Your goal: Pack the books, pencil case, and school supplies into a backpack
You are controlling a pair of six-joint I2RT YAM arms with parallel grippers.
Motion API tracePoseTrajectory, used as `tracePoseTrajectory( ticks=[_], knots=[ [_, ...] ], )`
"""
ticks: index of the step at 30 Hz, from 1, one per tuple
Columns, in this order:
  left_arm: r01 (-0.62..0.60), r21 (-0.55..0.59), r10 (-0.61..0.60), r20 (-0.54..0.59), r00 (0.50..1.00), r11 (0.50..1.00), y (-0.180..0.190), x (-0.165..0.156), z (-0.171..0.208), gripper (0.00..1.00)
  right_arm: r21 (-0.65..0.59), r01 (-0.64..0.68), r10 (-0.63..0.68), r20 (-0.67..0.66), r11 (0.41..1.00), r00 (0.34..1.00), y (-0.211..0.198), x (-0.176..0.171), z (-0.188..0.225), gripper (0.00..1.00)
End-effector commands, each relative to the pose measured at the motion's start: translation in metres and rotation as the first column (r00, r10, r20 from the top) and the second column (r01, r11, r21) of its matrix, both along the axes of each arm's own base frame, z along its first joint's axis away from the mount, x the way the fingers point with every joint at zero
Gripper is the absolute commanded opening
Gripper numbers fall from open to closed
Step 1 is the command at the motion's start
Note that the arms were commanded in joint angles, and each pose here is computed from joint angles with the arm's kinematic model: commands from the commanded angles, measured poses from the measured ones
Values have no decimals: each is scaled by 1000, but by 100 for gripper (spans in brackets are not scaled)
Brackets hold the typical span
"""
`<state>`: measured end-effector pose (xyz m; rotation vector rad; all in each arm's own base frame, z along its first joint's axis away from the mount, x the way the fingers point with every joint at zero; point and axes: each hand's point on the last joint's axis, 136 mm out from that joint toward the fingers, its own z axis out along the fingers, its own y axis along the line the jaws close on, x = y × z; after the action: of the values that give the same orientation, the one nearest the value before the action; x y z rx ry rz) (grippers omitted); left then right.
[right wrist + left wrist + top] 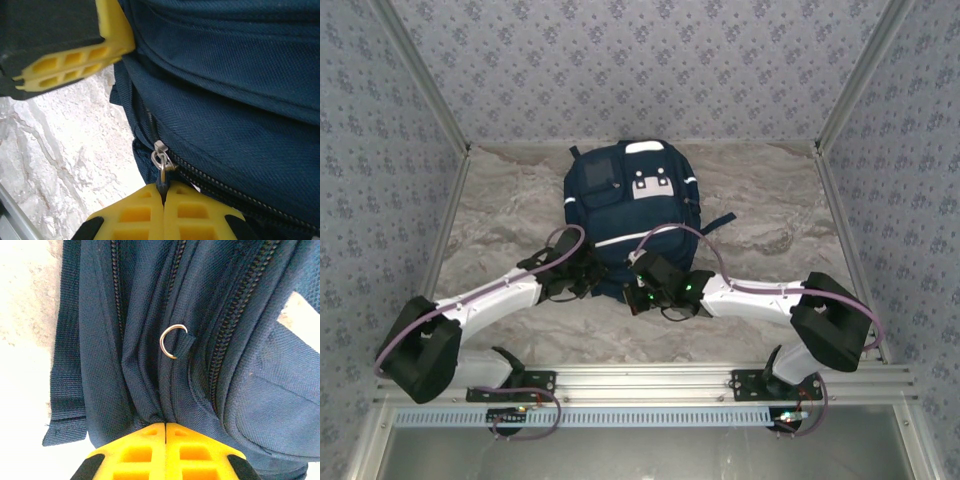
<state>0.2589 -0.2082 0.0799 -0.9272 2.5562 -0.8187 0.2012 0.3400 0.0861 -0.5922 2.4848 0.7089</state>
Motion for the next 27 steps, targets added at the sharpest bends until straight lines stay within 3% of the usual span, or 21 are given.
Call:
tracePoseTrajectory(
  ticks=[1,23,27],
  knots=[
    [-35,55,31,65,997,998,8,15,12,0,-80,13,-13,6,997,1000,-20,-2,-5,0],
    [-34,108,25,84,996,994,18,14,16,0,-220,96,-106,-34,971,994,-92,20,-12,0],
    [-26,131,11,115,993,991,22,18,28,0,-175,48,-47,6,983,999,-78,21,-3,0]
  ],
)
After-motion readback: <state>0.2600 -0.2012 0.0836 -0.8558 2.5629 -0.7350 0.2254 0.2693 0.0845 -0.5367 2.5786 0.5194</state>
